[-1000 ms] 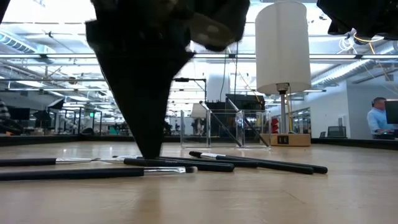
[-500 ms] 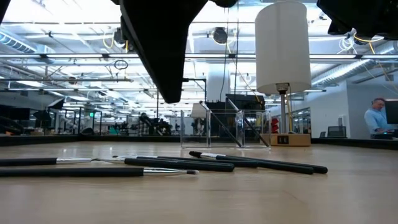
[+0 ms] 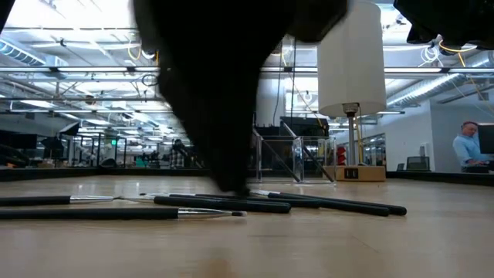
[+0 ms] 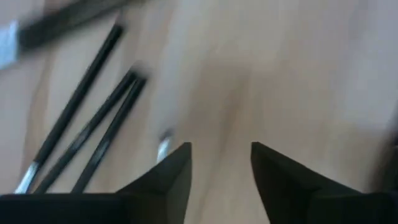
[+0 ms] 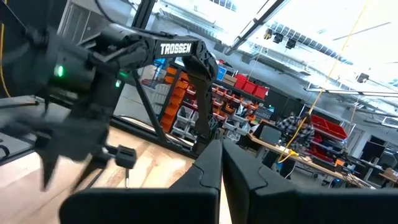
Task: Put items in baskets/containers
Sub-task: Put the black eyeshadow brush into the left section of the transparent organizer
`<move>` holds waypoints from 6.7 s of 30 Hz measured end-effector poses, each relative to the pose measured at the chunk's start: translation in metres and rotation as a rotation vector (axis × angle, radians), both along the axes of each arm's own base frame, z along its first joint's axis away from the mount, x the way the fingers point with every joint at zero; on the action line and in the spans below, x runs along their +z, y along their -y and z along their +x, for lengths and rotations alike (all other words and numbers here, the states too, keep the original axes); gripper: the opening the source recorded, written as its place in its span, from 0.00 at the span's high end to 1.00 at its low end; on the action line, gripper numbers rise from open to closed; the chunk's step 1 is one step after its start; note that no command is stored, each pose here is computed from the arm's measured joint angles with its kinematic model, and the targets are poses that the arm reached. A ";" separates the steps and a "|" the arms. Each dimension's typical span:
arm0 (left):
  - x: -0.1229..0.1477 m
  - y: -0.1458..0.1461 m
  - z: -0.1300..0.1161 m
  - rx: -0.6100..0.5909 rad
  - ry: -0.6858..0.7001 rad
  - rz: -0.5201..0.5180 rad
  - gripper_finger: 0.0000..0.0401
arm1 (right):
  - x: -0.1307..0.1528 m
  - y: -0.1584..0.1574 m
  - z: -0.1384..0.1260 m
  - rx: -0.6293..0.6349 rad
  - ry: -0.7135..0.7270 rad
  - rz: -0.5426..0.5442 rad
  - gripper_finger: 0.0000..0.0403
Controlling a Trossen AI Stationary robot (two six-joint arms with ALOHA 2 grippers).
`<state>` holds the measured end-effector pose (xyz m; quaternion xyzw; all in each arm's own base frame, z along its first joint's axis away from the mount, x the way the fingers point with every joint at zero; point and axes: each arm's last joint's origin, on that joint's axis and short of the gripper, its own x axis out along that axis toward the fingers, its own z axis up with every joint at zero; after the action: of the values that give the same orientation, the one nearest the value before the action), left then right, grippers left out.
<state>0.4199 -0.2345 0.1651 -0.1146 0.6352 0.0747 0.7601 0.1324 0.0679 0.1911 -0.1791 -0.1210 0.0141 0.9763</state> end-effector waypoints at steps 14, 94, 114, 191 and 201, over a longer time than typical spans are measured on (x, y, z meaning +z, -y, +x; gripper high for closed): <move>-0.040 -0.006 0.002 -0.001 -0.155 0.008 0.61 | 0.000 0.000 0.000 0.001 0.002 0.005 1.00; 0.082 -0.015 -0.026 -0.035 -0.044 0.283 1.00 | -0.003 0.000 0.000 0.018 -0.036 0.055 1.00; 0.314 -0.077 -0.142 -0.674 1.019 0.400 1.00 | -0.010 -0.001 0.002 0.049 -0.111 0.153 1.00; 0.020 -0.212 -0.281 -0.060 1.315 0.413 0.98 | 0.001 -0.071 0.257 -0.394 -1.340 0.486 0.78; 0.017 -0.212 -0.281 -0.054 1.291 0.399 0.97 | -0.019 -0.058 0.255 -0.412 -1.357 0.537 0.72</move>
<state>0.1390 -0.0220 0.1826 0.0223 0.0306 0.0880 0.9954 0.3879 0.1257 0.1717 0.0935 0.5428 -0.0912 0.8297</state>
